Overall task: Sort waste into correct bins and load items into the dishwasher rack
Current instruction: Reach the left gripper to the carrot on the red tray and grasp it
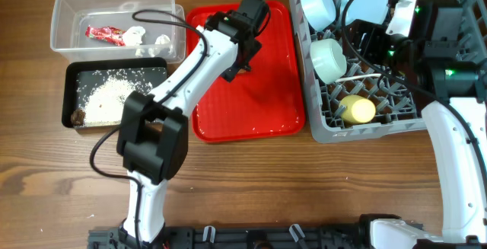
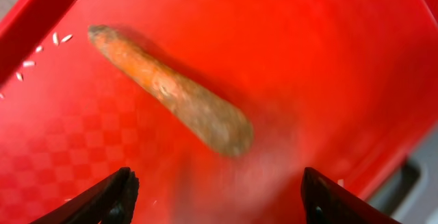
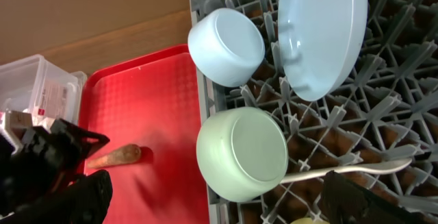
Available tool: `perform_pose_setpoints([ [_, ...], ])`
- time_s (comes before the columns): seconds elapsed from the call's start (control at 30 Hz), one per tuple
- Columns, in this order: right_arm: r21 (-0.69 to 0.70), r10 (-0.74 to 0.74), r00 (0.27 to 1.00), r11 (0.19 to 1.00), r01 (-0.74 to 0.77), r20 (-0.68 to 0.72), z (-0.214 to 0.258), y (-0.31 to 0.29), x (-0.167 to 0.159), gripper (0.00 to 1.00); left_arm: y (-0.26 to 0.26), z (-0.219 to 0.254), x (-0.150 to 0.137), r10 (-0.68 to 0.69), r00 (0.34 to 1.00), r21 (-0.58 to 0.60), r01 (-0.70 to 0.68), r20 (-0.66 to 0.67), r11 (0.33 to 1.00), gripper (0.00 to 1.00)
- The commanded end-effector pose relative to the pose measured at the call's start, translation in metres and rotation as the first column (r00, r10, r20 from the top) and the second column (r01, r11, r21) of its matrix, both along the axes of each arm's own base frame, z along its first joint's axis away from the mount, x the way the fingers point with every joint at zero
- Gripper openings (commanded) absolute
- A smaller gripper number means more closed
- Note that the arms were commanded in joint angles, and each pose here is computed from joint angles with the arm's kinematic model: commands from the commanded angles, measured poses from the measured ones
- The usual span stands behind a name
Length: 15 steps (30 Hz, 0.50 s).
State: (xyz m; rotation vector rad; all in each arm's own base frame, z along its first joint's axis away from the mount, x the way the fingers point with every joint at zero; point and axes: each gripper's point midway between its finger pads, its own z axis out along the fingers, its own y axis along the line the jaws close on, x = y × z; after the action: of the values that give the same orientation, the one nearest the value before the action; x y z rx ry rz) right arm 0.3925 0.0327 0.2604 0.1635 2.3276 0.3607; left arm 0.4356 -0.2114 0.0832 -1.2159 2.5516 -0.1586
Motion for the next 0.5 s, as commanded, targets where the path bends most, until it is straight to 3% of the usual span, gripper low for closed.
perform_pose_setpoints([
  [0.0, -0.002, -0.02, 1.0, 1.0, 0.02, -0.008, 0.0, -0.002, 0.0, 1.0, 0.018, -0.029, 0.01, 0.29, 0.957, -0.01, -0.29, 0.007, 0.957, 0.78],
  [0.23, -0.009, -0.028, 0.999, 1.0, 0.027, -0.023, -0.003, -0.003, -0.002, 1.0, 0.013, -0.069, 0.016, 0.304, 0.952, -0.014, -0.305, -0.032, 0.952, 0.74],
  [0.37, -0.01, -0.028, 0.999, 1.0, 0.028, -0.029, -0.004, -0.004, -0.003, 1.0, 0.014, -0.083, 0.009, 0.302, 0.951, 0.011, -0.302, -0.068, 0.953, 0.59],
  [0.47, -0.01, -0.028, 0.999, 1.0, 0.028, -0.03, -0.004, -0.004, -0.003, 1.0, 0.019, -0.085, -0.001, 0.303, 0.947, 0.043, -0.3, -0.102, 0.953, 0.38],
])
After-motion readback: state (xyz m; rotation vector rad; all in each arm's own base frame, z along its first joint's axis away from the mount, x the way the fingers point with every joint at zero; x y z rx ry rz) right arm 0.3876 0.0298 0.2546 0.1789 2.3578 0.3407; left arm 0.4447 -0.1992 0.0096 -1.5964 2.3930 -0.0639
